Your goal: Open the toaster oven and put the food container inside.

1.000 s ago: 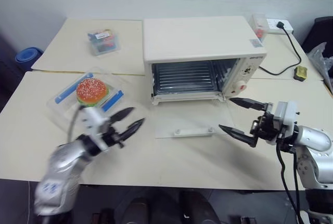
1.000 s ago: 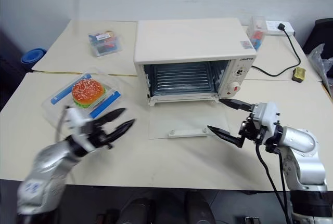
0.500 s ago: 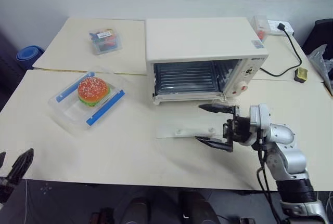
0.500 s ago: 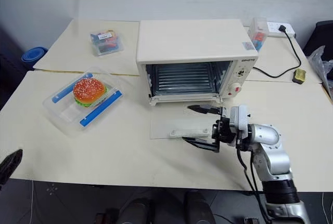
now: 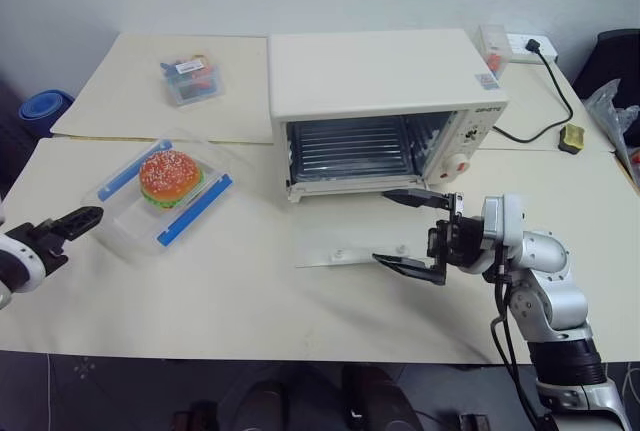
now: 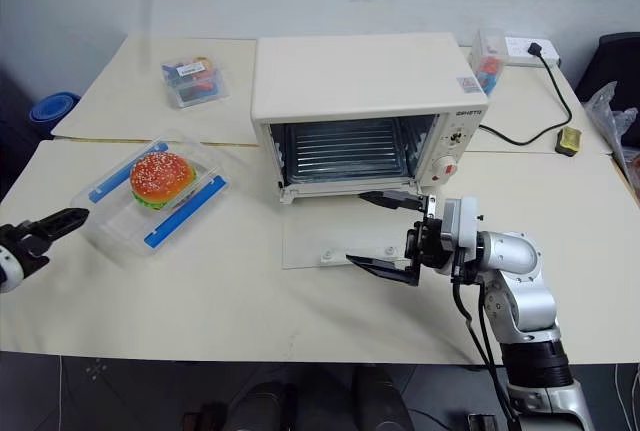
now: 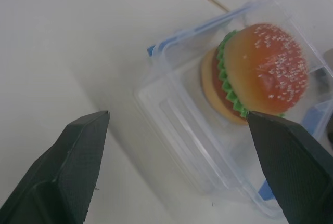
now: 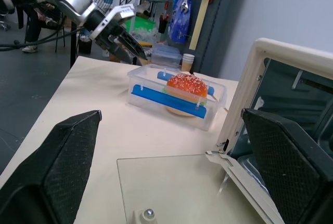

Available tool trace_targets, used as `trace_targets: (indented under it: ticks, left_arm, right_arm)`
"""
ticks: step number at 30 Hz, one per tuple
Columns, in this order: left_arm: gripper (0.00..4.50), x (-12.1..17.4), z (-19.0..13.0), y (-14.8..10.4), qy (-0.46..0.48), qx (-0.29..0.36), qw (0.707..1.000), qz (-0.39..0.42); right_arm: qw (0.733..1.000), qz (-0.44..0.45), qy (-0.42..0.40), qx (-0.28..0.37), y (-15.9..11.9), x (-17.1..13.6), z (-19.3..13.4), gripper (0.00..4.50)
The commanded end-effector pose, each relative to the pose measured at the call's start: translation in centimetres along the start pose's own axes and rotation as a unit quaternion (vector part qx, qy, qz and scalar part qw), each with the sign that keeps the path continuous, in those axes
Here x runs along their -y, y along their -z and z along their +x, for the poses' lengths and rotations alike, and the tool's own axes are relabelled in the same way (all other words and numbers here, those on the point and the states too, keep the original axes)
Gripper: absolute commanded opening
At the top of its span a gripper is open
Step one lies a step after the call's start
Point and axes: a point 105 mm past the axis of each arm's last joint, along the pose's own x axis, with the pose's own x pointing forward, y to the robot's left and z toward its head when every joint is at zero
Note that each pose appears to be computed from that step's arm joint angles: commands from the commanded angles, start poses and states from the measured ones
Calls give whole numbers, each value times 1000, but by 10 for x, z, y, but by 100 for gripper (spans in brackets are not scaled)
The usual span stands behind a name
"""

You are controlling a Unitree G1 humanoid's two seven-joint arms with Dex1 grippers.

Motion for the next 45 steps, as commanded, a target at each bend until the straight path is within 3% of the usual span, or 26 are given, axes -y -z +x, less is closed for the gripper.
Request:
trace_targets:
  ticks: [1, 15, 19, 29, 32, 36, 41, 45]
  left_arm:
    - [407, -2, 8, 1, -23, -29, 999, 5]
    - [7, -1, 10, -21, -28, -27, 999, 12]
    - [1, 11, 3, -30, -14, -30, 998, 59]
    - [1, 88, -24, -31, 94, -69, 971, 208]
    - [1, 104, -16, -14, 101, -111, 961, 233]
    - [1, 153, -2, 11, 168, -116, 951, 232]
    - [1, 195, 13, 47, 201, -139, 943, 227]
    - [1, 214, 27, 56, 205, -144, 944, 216]
  right_arm:
    - [1000, -15, 1, 5, -6, -3, 1, 450]
    - [1000, -16, 20, -9, 4, -6, -7, 450]
    - [1000, -15, 23, -14, 7, -7, -12, 450]
    - [995, -18, 62, -71, 27, -4, -47, 450]
    - [993, -19, 77, -91, 27, -5, -59, 450]
    - [989, -23, 98, -110, 21, -5, -68, 450]
    - [986, -29, 118, -114, 8, -6, -65, 450]
    - [985, -28, 127, -114, 0, -11, -58, 450]
